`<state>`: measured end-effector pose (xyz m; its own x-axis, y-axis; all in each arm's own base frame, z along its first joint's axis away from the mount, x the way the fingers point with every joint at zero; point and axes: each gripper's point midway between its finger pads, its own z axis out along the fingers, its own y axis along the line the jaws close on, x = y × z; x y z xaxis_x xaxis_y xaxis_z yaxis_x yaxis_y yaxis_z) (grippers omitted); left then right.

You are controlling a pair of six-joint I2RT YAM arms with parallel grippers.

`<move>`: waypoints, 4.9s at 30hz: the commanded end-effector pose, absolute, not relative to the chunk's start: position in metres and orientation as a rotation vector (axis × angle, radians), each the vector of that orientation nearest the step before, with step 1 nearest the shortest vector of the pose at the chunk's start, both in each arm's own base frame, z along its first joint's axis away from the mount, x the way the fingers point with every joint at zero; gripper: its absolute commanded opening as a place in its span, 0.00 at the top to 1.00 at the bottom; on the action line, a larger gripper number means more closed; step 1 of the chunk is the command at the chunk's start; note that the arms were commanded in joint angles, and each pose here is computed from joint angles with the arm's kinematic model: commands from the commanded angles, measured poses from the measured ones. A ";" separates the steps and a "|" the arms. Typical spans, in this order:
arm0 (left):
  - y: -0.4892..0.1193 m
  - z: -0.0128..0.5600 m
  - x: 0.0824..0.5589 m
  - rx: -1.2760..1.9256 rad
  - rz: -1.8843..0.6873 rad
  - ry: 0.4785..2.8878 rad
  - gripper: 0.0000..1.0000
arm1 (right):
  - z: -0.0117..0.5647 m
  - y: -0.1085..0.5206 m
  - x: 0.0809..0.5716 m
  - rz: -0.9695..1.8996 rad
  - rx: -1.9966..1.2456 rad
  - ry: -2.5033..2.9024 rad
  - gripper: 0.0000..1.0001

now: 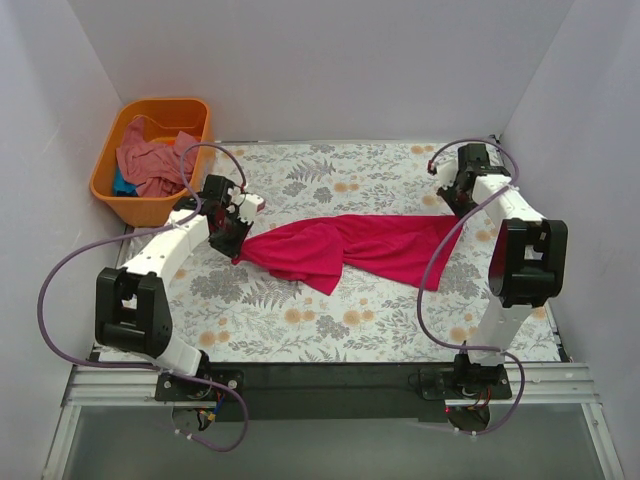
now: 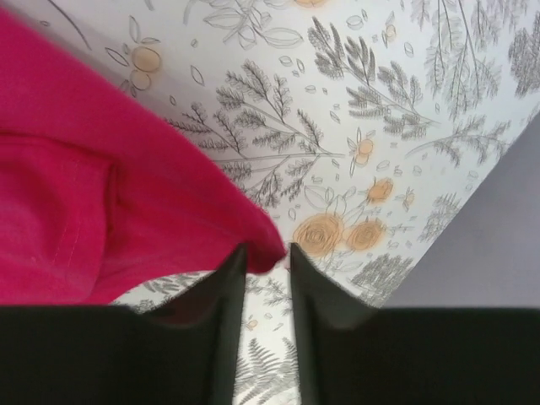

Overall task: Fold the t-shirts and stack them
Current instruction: Flatten the tshirt out

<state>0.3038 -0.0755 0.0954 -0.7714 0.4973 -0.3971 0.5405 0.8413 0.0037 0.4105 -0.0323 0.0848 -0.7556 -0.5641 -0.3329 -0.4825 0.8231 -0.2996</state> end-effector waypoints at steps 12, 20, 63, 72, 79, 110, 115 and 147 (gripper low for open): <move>-0.080 0.086 0.303 0.785 -0.241 2.715 1.00 | 0.113 0.065 0.344 0.326 -0.995 2.537 0.43; -0.083 0.087 0.332 0.752 -0.267 2.723 1.00 | 0.084 0.077 0.347 0.364 -1.058 2.593 0.49; -0.082 0.068 0.340 0.760 -0.253 2.777 1.00 | 0.034 0.051 0.416 0.410 -0.912 2.690 0.48; -0.086 0.073 0.348 0.719 -0.299 2.779 1.00 | 0.054 0.056 0.408 0.439 -0.925 2.645 0.82; -0.071 0.083 0.364 0.609 -0.340 2.794 1.00 | 0.110 0.045 0.398 0.359 -0.933 2.548 0.99; -0.264 0.131 0.304 1.579 -0.704 1.876 0.60 | 0.114 0.050 0.318 0.532 -0.891 2.580 0.99; -0.267 0.107 0.304 1.731 -0.602 1.737 0.64 | 0.111 0.052 0.316 0.551 -0.887 2.589 0.99; -0.280 0.050 0.303 1.917 -0.409 1.384 0.66 | 0.094 0.050 0.314 0.572 -0.893 2.639 0.99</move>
